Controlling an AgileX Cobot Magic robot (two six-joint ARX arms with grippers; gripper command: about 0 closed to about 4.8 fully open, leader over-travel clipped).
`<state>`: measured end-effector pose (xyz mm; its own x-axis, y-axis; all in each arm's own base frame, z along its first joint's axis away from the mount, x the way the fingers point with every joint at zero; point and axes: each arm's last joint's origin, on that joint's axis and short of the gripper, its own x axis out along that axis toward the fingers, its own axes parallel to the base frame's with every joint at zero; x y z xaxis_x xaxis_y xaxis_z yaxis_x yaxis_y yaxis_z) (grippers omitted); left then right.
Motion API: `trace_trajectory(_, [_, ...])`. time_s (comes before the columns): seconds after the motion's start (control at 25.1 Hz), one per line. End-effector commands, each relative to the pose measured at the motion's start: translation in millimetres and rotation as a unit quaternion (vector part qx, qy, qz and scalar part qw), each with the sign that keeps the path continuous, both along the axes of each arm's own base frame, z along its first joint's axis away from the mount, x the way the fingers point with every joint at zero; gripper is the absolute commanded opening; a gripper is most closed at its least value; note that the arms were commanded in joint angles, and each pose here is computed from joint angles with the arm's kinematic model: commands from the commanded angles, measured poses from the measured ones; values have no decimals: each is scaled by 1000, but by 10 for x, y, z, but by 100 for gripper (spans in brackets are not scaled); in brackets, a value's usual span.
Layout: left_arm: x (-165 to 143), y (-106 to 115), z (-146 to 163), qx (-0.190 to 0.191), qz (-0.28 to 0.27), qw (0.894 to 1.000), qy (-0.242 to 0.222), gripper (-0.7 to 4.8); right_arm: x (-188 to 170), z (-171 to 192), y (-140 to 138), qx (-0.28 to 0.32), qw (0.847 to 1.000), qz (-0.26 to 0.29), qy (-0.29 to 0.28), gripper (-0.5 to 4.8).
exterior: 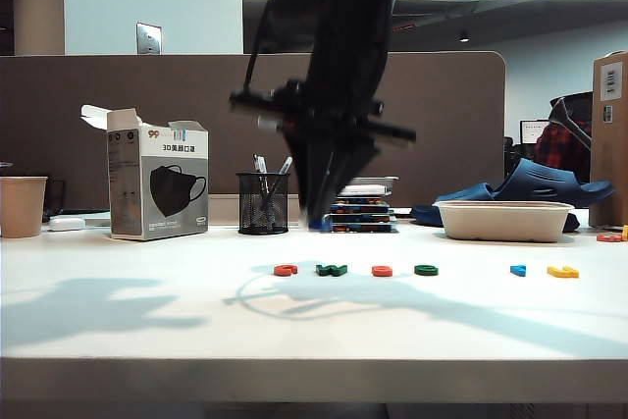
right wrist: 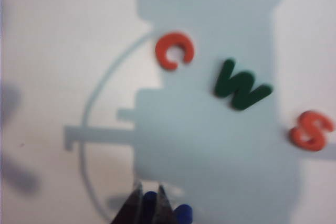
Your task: Select the appropriate letters from the row of letter magnets placed on the table to arrange into the word "yes".
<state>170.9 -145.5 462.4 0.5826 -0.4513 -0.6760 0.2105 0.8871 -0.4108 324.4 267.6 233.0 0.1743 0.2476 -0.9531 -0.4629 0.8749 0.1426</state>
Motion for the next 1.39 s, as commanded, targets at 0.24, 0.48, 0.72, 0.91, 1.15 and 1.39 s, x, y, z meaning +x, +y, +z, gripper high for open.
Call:
trace_trajectory(0.24, [-9, 9, 21, -4, 2, 1000, -6, -5, -175, -337, 98, -7, 1000, -11, 10, -3])
trace_trajectory(0.48, [-9, 9, 21, -4, 2, 1000, -6, -5, -260, -459, 168, -12, 1000, -10, 1, -2])
trace_trajectory(0.72, [-9, 9, 21, -4, 2, 1000, -6, -5, -254, -523, 180, -17, 1000, -9, 7, -2])
trace_trajectory(0.91, [-9, 9, 21, -4, 2, 1000, -6, -5, -251, -522, 183, -16, 1000, -9, 6, -1])
trace_trajectory(1.15, [-9, 9, 21, -4, 2, 1000, -6, -5, -252, -523, 182, -17, 1000, -9, 6, 46])
trace_trajectory(1.39, [-9, 9, 21, -4, 2, 1000, -6, -5, -249, -519, 183, -16, 1000, -9, 5, 63])
